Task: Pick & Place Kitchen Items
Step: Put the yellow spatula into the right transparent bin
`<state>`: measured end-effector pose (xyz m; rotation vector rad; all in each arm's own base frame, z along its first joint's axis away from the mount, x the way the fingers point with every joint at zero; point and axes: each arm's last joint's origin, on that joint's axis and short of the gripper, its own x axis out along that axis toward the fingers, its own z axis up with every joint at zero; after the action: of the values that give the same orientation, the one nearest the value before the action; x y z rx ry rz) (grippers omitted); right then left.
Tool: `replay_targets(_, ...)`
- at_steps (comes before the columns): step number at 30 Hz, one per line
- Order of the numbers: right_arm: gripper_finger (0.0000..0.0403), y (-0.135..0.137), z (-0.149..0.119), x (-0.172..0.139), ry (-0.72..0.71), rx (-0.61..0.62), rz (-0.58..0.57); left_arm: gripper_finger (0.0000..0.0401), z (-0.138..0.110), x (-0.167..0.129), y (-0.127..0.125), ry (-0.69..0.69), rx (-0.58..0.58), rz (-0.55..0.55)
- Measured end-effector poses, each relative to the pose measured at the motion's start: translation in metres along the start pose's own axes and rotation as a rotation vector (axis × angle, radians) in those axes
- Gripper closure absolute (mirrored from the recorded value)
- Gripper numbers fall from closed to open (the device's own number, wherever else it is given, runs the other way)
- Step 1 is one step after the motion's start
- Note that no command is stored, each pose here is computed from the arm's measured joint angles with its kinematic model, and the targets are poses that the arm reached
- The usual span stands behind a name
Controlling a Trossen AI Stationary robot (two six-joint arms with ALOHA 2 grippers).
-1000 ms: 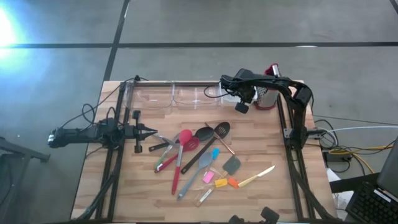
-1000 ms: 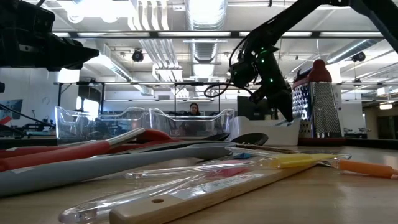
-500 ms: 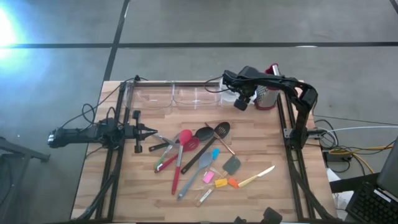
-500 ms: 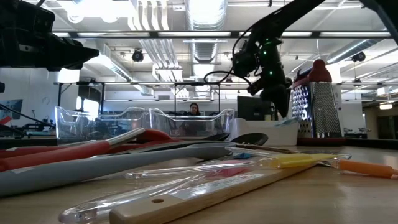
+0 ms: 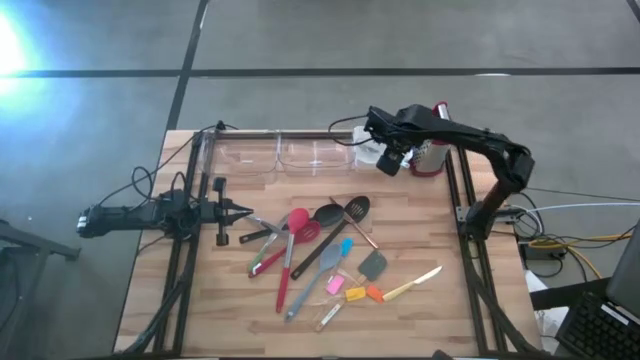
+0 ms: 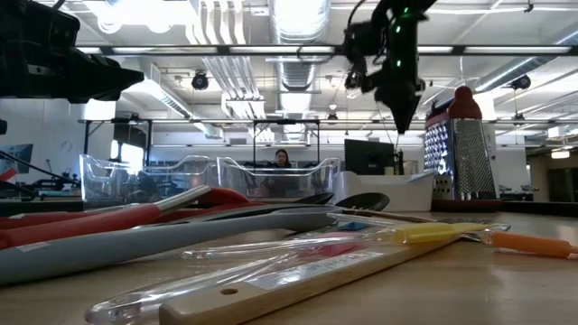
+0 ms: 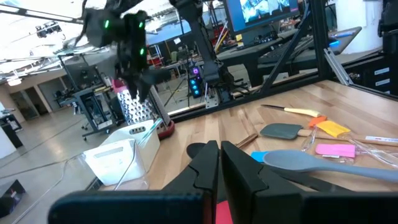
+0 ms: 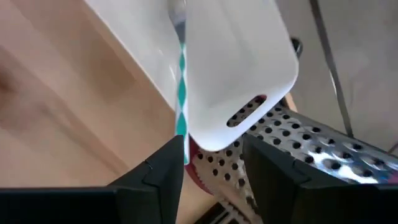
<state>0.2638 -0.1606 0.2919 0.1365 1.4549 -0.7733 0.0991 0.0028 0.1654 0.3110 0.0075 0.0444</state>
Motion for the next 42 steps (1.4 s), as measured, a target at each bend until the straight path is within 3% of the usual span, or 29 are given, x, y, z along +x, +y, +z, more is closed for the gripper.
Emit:
replay_targets(13, 0.0293, 0.044, -0.058, -0.099, -0.332, -0.014, 0.134, 0.0378, 0.0, 0.0, 0.0, 0.0, 0.0, 0.0)
replay_targets(27, 0.0331, 0.114, -0.107, -0.14, -0.45, -0.181, 0.304, 0.0378, 0.0, 0.0, 0.0, 0.0, 0.0, 0.0)
replay_targets(34, 0.0339, 0.146, -0.101, -0.146, -0.591, -0.223, 0.4, 0.0378, 0.0, 0.0, 0.0, 0.0, 0.0, 0.0)
replay_targets(42, 0.0327, 0.183, -0.078, -0.128, -0.673, -0.356, 0.367, 0.0378, -0.001, 0.001, 0.0, 0.011, 0.0, -0.003)
